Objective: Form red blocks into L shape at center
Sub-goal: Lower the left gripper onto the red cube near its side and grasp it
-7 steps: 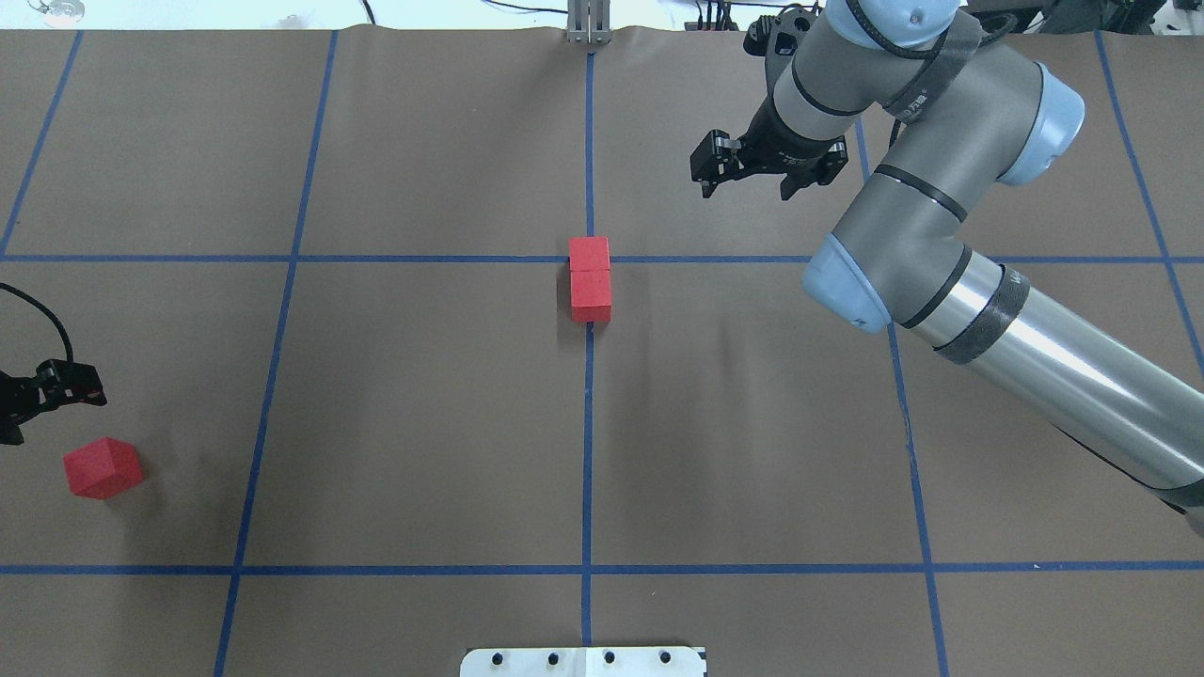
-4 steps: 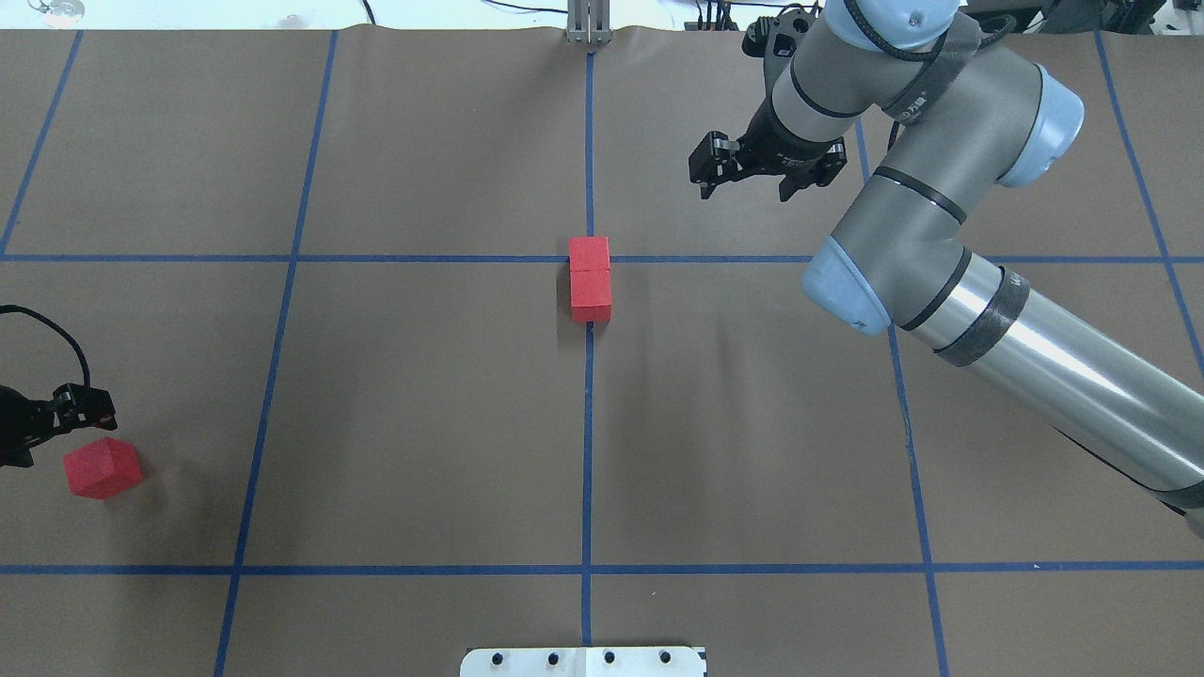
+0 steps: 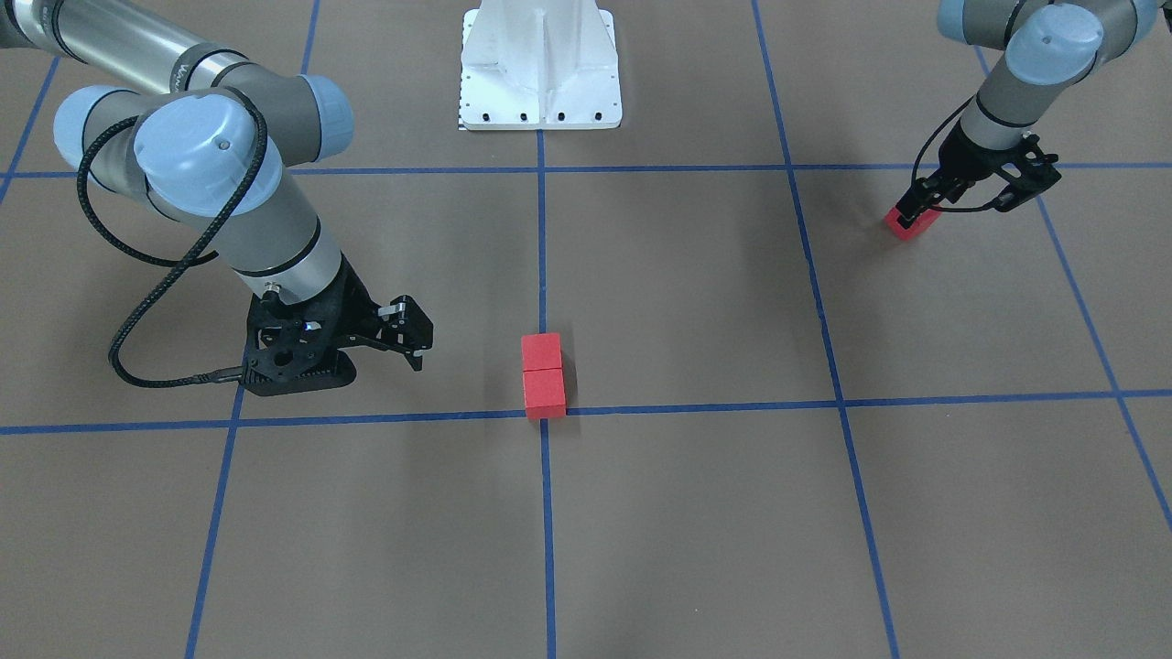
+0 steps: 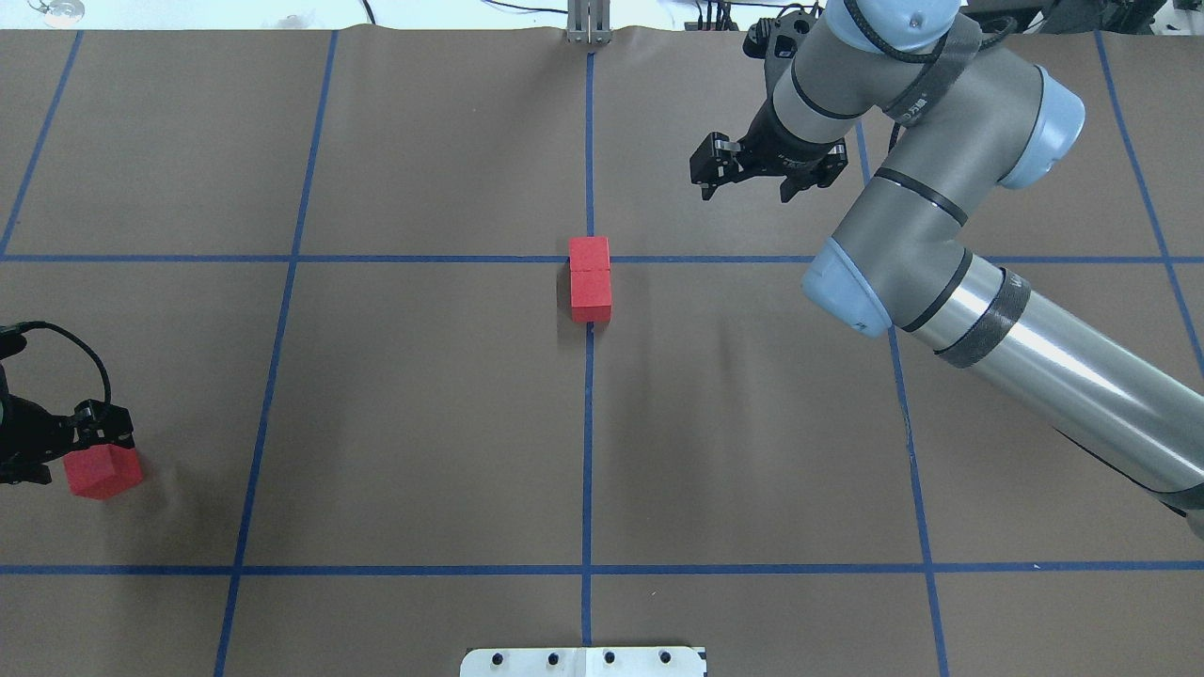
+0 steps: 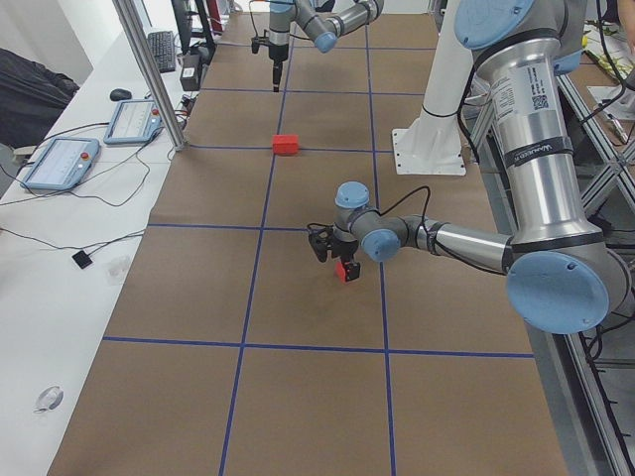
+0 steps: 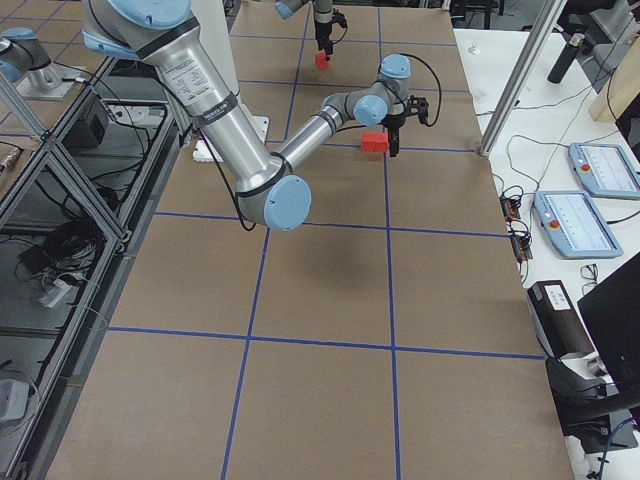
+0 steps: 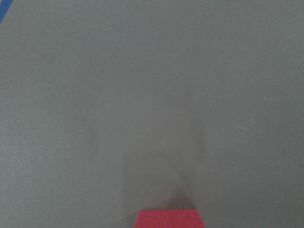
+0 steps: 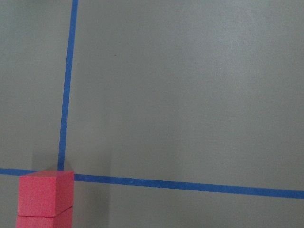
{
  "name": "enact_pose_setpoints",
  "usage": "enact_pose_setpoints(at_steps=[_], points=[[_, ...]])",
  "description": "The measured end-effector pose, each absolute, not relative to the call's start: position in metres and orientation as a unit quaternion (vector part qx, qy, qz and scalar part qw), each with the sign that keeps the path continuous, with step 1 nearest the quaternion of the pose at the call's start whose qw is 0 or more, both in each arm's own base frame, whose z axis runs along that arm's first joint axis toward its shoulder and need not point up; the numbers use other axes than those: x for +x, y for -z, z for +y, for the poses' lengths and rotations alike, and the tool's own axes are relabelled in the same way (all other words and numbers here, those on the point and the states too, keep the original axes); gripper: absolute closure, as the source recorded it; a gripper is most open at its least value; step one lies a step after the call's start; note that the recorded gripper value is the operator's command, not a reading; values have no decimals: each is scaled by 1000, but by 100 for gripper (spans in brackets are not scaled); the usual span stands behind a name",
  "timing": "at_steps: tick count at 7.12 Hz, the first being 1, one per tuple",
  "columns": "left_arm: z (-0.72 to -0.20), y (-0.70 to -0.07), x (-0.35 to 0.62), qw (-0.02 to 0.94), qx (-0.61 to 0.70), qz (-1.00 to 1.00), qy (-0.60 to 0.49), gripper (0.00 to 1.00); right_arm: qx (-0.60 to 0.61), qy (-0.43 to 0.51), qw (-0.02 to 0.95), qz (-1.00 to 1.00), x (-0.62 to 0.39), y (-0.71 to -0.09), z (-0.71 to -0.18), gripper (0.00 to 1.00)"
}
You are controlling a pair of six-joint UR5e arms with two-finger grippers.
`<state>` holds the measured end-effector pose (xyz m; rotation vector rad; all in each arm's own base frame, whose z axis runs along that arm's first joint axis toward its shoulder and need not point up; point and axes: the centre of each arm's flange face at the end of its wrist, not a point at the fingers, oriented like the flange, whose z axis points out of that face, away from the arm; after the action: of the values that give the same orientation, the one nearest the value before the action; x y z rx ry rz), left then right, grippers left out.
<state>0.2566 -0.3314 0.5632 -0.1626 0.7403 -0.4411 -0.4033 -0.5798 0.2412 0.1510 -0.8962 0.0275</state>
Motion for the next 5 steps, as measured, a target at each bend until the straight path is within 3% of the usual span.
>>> enact_pose_setpoints(at_steps=[4,5], points=[[-330,-571,262,906,-95,356,209,4,72,-18,899,-432,-402,-244,-579,1],[-331,-573,263,906,-95,355,209,44,71,-18,899,-432,-403,-244,-578,1]])
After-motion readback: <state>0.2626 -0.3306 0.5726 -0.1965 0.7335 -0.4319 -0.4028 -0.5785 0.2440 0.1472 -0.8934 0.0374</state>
